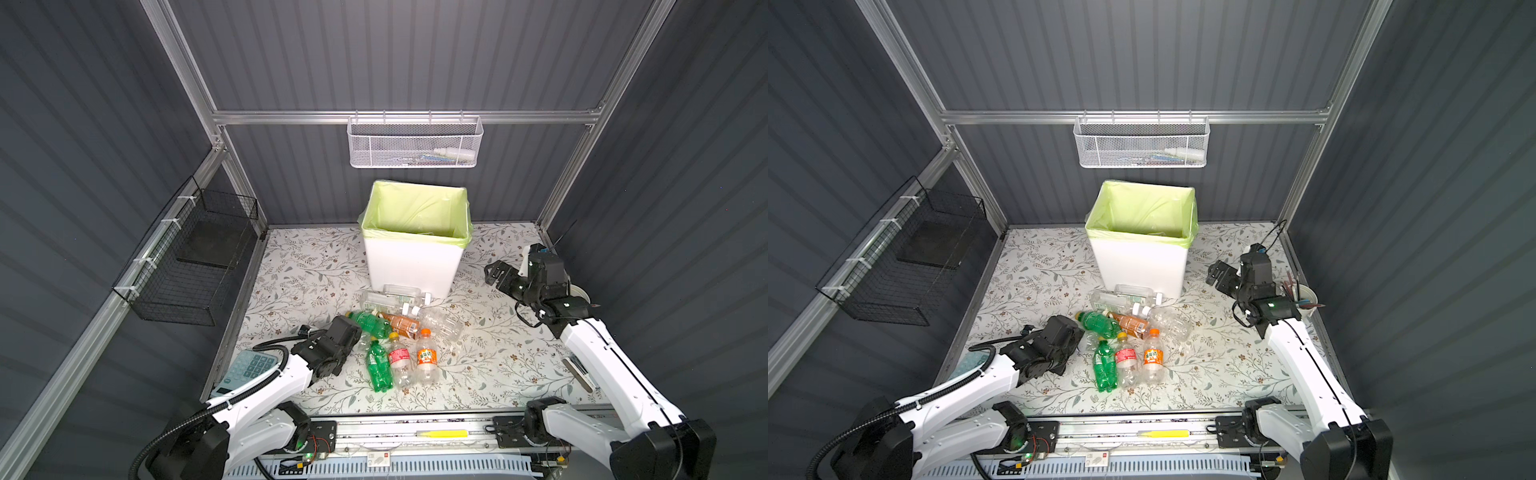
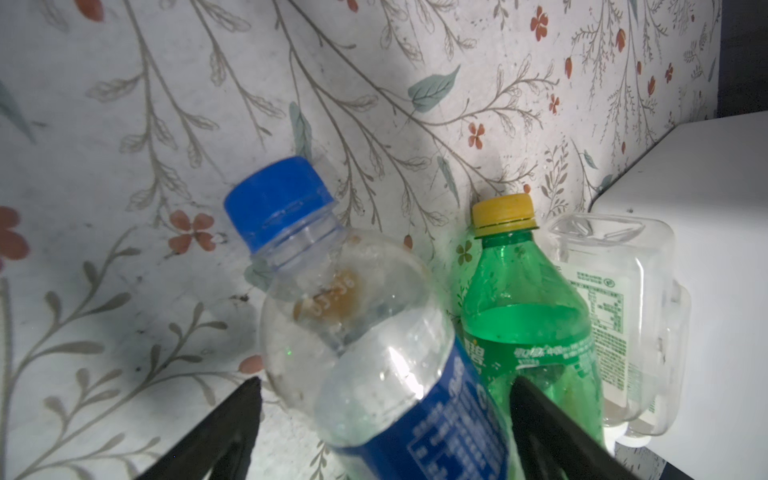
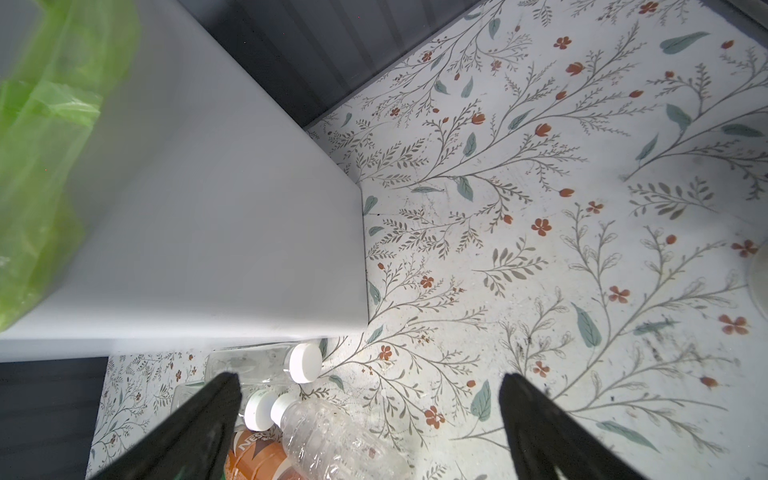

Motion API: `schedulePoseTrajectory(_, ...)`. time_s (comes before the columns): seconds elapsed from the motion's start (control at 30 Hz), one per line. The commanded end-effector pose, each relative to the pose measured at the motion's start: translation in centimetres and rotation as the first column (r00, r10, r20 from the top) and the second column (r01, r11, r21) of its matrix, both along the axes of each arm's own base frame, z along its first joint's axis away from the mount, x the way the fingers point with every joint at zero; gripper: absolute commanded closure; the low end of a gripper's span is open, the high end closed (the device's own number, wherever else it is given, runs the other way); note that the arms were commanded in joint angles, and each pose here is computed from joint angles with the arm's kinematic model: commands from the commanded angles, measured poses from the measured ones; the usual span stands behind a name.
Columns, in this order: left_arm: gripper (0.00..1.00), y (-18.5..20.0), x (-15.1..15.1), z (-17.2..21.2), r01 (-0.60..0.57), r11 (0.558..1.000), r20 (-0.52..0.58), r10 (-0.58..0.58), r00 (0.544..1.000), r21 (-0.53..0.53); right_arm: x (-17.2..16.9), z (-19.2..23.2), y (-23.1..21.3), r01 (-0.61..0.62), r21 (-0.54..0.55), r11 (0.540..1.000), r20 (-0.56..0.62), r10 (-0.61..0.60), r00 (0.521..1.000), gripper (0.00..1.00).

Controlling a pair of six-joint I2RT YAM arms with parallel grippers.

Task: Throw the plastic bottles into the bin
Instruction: 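Grasp the second water bottle with the left gripper while the right withdraws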

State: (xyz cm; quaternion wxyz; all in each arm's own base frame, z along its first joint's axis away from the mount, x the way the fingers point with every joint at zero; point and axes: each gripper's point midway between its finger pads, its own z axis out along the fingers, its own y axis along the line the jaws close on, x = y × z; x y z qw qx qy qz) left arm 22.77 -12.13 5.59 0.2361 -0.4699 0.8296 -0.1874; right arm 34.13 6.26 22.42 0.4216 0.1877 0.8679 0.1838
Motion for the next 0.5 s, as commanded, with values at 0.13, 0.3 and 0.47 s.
schedulePoseTrajectory(0.13, 0.12, 0.32, 0.27, -1.08, -0.058, 0.998, 0.009, 0.059, 0.998, -0.027, 0.22, 0.55, -0.16, -0.002, -0.019, 1.000, 0.006, 0.002, 1.000, 0.01)
schedulePoseTrajectory(0.3, 0.18, 0.51, 0.46, -1.39, -0.084, 0.996, 0.017, 0.085, 0.996, -0.043, 0.26, 0.65, -0.19, -0.003, -0.023, 1.000, 0.008, 0.003, 1.000, 0.01)
schedulePoseTrajectory(0.47, 0.21, 0.61, 0.88, -1.32, -0.099, 0.994, 0.033, 0.101, 0.994, -0.049, 0.37, 0.78, -0.23, -0.004, -0.030, 1.000, 0.011, 0.004, 1.000, 0.01)
